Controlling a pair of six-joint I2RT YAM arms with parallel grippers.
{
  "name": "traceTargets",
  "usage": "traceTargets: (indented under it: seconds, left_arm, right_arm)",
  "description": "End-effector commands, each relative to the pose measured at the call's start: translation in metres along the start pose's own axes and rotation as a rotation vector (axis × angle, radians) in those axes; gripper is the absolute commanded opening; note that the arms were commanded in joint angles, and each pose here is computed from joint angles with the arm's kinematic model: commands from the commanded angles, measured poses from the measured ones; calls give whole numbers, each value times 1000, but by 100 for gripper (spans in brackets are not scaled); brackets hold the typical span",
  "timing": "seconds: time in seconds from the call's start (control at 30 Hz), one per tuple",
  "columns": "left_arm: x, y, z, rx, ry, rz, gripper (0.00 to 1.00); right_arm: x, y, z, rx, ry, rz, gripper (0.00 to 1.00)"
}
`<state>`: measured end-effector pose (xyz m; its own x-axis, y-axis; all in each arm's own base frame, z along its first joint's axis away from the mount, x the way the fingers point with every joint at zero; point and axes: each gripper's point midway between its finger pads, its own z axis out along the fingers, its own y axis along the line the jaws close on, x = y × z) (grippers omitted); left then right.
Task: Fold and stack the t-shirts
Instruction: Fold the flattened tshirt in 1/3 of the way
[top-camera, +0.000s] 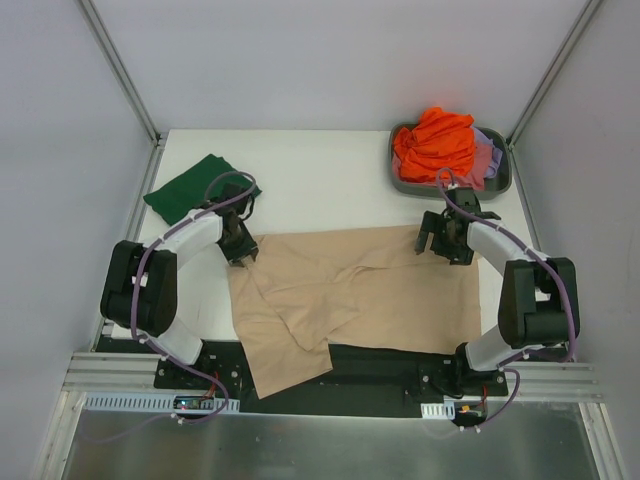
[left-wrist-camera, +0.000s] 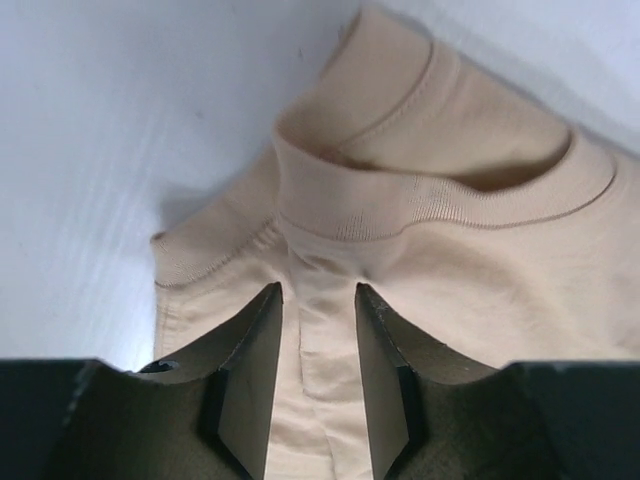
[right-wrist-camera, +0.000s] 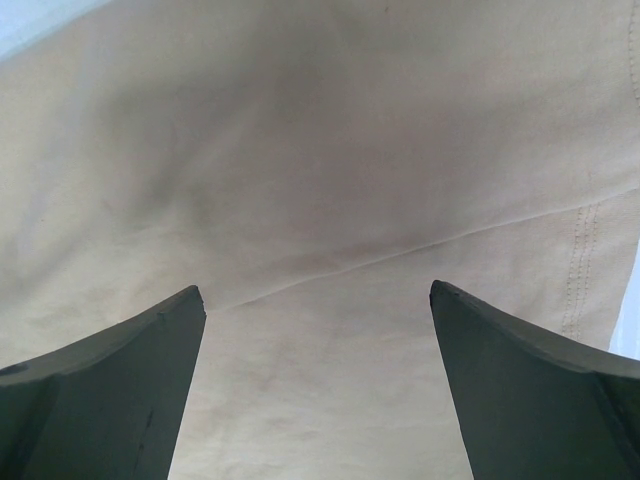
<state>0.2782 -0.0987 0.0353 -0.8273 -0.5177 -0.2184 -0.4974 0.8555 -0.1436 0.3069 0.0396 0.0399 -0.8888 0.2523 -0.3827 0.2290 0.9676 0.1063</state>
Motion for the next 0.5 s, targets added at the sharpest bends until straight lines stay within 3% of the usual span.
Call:
traceTargets:
  seconds: [0.0,0.17,0.27,0.47]
  left_arm:
    - [-28,0,-2,-25,-41,-10,32]
    - [-30,-11,1,-1,-20,-5,17]
    - [-32,-13,-1,4,-27,-10,0]
    - [-52,-16,-12,18,-87,-30,0]
  right_arm:
    - [-3,1,3,-8,-5,-1,97]
    - [-2,-1,4,1,0,-4,97]
    - [-2,-2,5,9,2,-4,97]
    - [0,-7,7,31,16,-1,97]
